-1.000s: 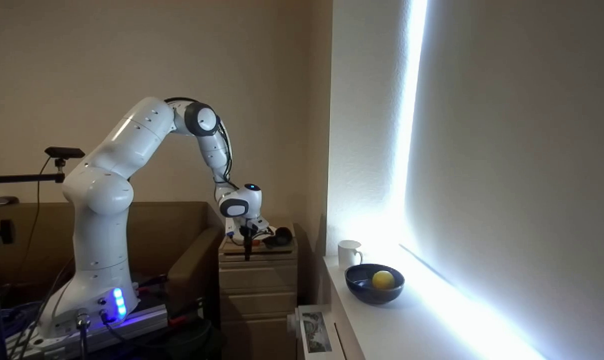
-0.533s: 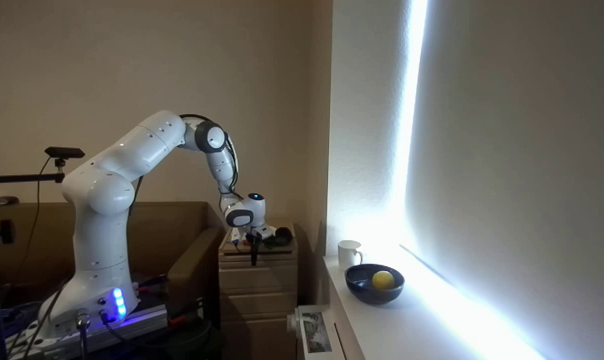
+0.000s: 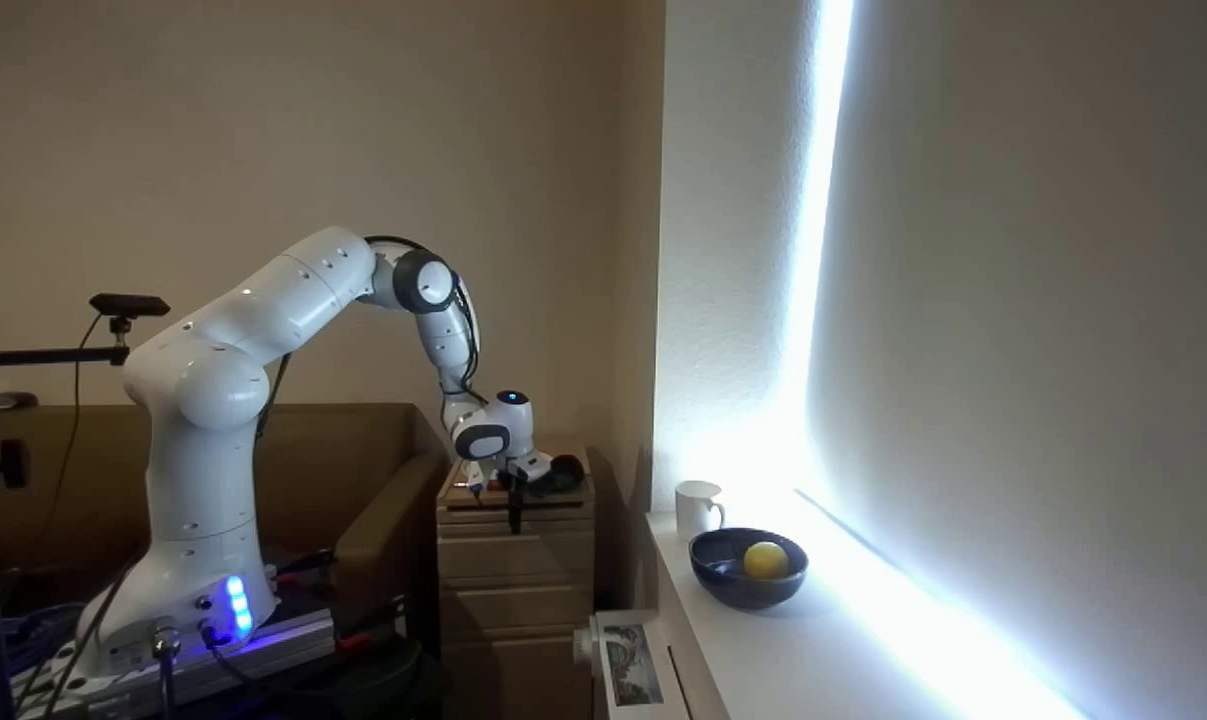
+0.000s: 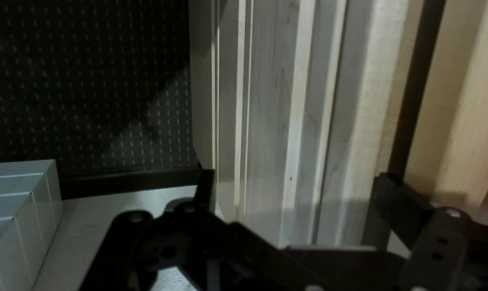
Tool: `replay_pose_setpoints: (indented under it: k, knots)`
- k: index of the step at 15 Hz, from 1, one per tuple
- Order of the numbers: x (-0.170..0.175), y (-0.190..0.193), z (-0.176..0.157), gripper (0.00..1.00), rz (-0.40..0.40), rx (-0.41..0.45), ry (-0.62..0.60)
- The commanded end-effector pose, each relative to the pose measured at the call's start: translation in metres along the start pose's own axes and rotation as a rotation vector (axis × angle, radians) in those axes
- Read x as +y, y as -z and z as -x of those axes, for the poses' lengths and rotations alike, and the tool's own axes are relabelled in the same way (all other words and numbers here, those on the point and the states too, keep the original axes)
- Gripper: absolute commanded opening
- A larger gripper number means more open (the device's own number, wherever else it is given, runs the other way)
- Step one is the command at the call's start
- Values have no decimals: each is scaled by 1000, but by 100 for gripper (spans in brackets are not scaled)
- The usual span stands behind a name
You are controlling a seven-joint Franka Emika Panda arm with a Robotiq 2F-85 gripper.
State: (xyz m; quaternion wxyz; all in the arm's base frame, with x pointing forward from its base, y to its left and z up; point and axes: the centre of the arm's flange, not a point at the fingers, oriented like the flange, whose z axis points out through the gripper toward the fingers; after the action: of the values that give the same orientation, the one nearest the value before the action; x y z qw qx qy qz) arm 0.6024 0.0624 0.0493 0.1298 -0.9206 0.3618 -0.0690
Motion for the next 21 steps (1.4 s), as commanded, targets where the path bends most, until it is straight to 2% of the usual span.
replay_pose_setpoints:
  k: [1, 5, 6, 7, 9, 17, 19, 21]
  knots:
    - [-4, -15, -2, 100, -26, 38, 1]
    - [3, -15, 2, 100, -16, 27, -1]
    - [12, -18, 5, 75, -4, 13, -8]
    - [15, -17, 5, 74, 9, 7, -14]
    - [17, -12, 4, 61, 14, 8, -28]
    - [30, 9, 0, 5, 59, 21, -104]
    - [44, 15, -1, 0, 98, 21, -146]
    - [68, 20, -3, 0, 157, 25, -202]
